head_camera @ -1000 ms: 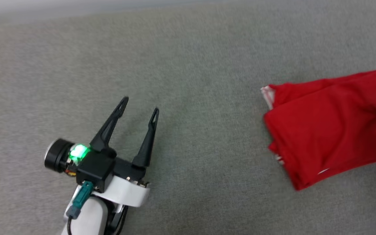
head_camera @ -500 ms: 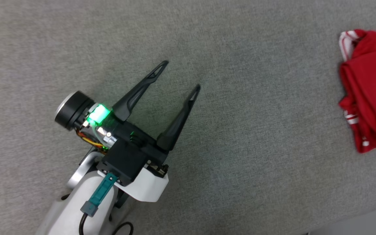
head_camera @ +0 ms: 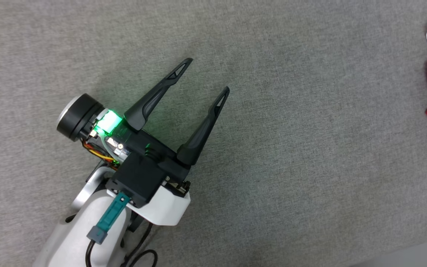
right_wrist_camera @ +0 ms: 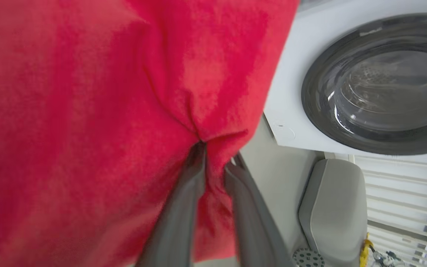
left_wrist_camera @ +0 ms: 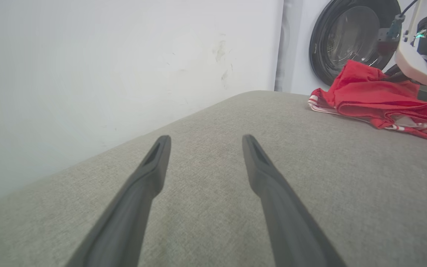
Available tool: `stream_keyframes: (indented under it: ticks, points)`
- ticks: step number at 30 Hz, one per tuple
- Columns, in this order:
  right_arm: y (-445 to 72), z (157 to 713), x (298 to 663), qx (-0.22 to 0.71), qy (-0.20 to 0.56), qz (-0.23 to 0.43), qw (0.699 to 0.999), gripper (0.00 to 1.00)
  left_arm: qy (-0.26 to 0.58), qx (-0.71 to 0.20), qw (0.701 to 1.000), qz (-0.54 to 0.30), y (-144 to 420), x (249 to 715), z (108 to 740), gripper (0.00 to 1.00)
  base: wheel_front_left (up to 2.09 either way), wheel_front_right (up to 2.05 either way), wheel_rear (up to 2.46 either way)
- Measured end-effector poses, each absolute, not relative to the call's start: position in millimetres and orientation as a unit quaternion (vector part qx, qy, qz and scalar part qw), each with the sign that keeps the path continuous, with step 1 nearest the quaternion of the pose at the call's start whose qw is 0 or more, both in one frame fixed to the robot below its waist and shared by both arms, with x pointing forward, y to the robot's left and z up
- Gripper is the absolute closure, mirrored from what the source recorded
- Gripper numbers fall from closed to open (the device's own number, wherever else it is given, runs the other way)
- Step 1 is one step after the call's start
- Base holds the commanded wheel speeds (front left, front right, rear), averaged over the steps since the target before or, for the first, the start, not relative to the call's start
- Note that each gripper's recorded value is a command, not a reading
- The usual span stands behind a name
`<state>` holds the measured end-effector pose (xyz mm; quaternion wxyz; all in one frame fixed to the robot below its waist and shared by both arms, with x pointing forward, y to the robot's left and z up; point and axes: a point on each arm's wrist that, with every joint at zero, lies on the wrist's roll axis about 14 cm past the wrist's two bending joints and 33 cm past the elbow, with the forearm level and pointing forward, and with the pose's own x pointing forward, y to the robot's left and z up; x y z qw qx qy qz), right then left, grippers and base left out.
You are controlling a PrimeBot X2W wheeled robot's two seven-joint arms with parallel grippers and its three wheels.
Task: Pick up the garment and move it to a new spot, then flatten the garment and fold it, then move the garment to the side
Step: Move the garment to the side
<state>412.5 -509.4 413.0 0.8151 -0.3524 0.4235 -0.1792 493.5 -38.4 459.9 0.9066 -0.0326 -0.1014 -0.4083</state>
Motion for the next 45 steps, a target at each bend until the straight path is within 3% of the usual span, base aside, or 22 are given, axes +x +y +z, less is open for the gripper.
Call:
stream_keyframes:
  ticks: [6, 11, 26, 35, 45]
  points:
    - [-507, 435, 420, -0.359, 0.391, -0.190, 0.826, 0.00, -0.099, -0.028, 0.917, -0.386, -27, 490, 469, 0.00, 0.00, 0.00, 0.00]
    - [-486, 469, 440, -0.353, 0.325, -0.185, 0.858, 0.00, -0.095, -0.028, 0.932, -0.348, -10, 486, 482, 0.00, 0.00, 0.00, 0.00]
    - [-326, 570, 461, -0.205, 0.052, -0.053, 0.976, 0.00, -0.101, -0.004, 0.977, -0.186, 87, 442, 533, 0.00, 0.00, 0.00, 0.00]
    - [-236, 580, 431, -0.070, -0.046, 0.016, 0.996, 0.00, -0.104, -0.003, 0.988, -0.111, 131, 407, 546, 0.00, 0.00, 0.00, 0.00]
    - [-204, 550, 402, 0.038, -0.066, 0.020, 0.997, 0.00, -0.093, -0.023, 0.994, -0.057, 156, 381, 540, 0.00, 0.00, 0.00, 0.00]
